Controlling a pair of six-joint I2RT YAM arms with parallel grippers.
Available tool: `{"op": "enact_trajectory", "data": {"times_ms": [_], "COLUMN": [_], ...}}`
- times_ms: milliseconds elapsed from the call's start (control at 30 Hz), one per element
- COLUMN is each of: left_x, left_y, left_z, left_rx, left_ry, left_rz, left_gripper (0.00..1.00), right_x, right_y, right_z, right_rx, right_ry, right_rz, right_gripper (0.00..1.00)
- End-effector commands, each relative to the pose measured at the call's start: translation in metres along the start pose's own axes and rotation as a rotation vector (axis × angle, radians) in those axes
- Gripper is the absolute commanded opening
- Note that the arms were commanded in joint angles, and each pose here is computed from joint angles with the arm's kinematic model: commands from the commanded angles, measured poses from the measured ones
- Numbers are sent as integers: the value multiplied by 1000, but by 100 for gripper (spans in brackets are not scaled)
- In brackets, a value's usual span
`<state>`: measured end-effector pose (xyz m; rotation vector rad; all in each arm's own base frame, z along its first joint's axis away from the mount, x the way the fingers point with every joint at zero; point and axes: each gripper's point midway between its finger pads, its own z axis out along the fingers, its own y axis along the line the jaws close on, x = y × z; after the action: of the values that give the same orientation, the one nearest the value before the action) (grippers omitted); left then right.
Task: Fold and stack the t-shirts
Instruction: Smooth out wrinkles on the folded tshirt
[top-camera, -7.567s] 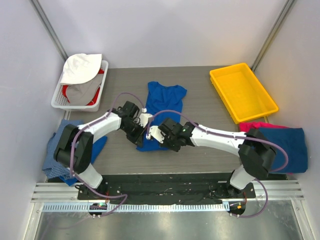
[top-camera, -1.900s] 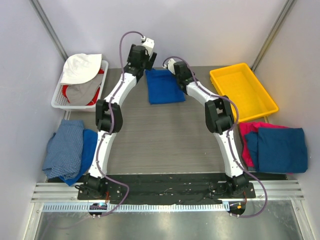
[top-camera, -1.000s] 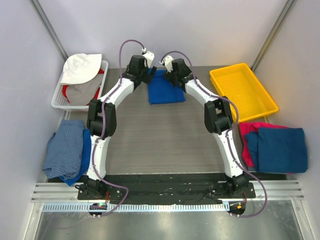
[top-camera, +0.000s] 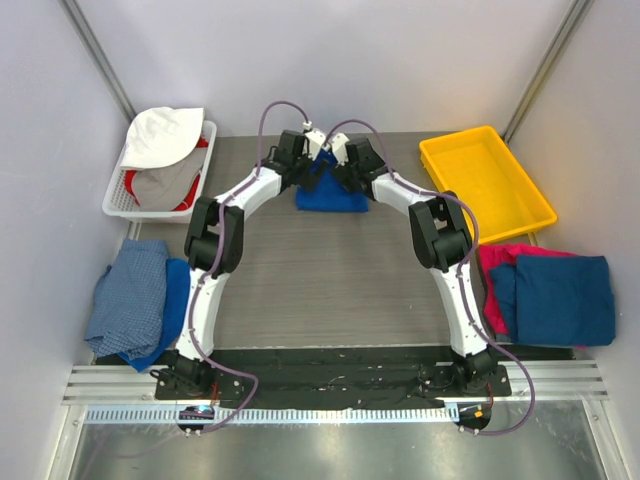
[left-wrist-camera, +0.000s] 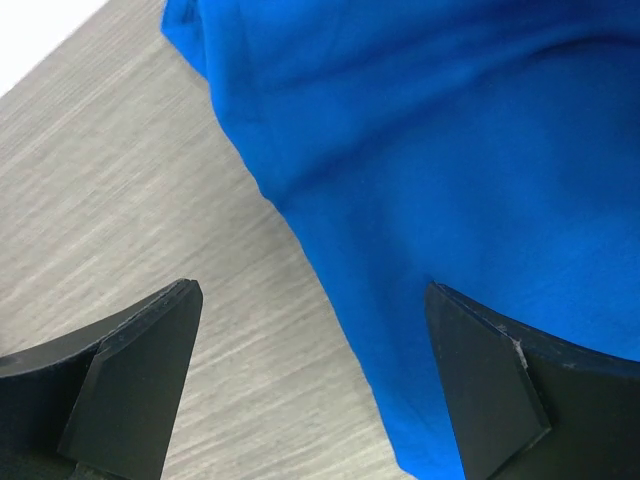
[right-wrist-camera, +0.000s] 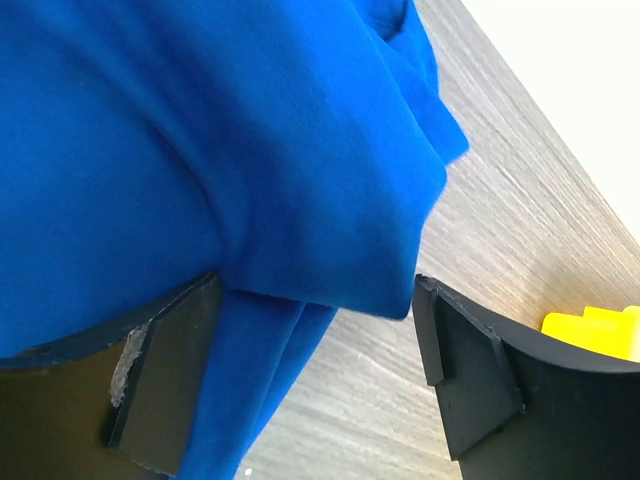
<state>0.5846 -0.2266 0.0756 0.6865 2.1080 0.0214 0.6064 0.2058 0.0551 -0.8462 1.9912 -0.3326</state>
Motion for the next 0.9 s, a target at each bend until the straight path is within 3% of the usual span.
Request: {"op": "enact_trajectory", "data": {"times_ms": [0, 233, 400, 633, 867], "left_x": [-1, 25, 48, 86, 106], "left_y": [-11, -28, -42, -63, -80], "left_z": [3, -1, -16, -67, -128], "left_rx": [48, 80, 118, 213, 309], "left_ry": [18, 114, 259, 467, 581], "left_rz": [14, 40, 66, 104, 122], "left_gripper": [98, 98, 97, 94, 92], "right_x": [14, 18, 16, 25, 31], "right_y": [20, 34, 36, 48, 56], "right_z": [-22, -56, -84, -120, -161], "right_rx": [-89, -132, -156, -232, -285], "right_ry": [60, 58, 55, 87, 104], "right_rz": [-9, -29, -39, -37, -46], "right_gripper": [87, 87, 87, 87, 87]}}
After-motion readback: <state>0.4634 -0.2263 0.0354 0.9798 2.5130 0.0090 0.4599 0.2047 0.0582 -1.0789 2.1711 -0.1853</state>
